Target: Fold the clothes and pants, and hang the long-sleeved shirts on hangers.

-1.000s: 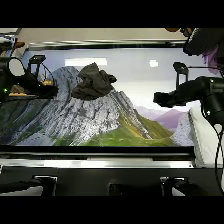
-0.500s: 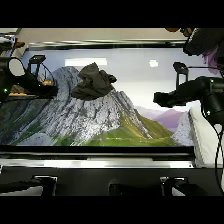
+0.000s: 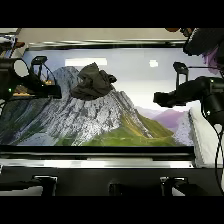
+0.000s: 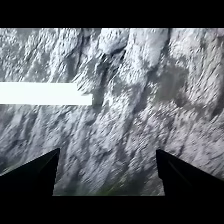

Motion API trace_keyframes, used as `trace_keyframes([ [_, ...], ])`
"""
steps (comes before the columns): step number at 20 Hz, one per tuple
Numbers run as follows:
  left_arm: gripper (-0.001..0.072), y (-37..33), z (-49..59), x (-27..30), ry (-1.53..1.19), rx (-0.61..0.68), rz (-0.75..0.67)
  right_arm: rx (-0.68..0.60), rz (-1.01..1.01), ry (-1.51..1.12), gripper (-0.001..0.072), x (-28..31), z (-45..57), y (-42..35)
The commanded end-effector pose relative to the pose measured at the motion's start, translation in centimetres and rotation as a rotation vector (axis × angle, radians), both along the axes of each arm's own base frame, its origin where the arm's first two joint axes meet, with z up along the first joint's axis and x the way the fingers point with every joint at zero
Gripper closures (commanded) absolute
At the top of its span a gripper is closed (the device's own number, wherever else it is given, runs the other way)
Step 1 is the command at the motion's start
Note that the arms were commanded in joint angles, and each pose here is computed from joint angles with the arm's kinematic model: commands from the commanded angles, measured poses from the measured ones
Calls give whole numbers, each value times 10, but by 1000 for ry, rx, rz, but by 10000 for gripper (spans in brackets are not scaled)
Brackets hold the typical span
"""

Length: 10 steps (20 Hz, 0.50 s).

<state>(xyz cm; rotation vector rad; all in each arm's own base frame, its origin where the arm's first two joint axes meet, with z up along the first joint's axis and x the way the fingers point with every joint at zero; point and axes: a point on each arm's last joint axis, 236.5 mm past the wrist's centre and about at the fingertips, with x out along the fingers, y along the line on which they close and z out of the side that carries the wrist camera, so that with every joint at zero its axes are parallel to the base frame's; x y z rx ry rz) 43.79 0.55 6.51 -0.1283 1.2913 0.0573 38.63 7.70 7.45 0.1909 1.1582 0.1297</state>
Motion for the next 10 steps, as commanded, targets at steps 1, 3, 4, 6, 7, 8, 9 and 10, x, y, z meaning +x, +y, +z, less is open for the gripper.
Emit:
trace_keyframes([
  [1, -13, -61, 16, 60, -229, -250, 41, 4, -5, -24, 670, 6, 3, 1],
  [3, -13, -98, 23, 102, -373, -368, 51, 8, -10, -43, 669, 10, 5, 1],
  [4, -13, -109, 16, 118, -416, -378, 53, 8, -10, -43, 669, 10, 5, 1],
  [6, -13, -126, -14, 145, -460, -379, 58, 7, -10, -43, 669, 10, 5, 1],
  [7, -13, -132, -33, 156, -472, -376, 62, 8, -10, -42, 669, 9, 4, 1],
  [8, -13, -137, -50, 164, -481, -373, 69, 7, -10, -40, 669, 9, 4, 1],
  [9, -13, -139, -68, 171, -485, -369, 76, 7, -9, -36, 669, 8, 4, 1],
  [10, -13, -142, -82, 175, -483, -371, 91, 7, -9, -35, 669, 8, 4, 1],
])
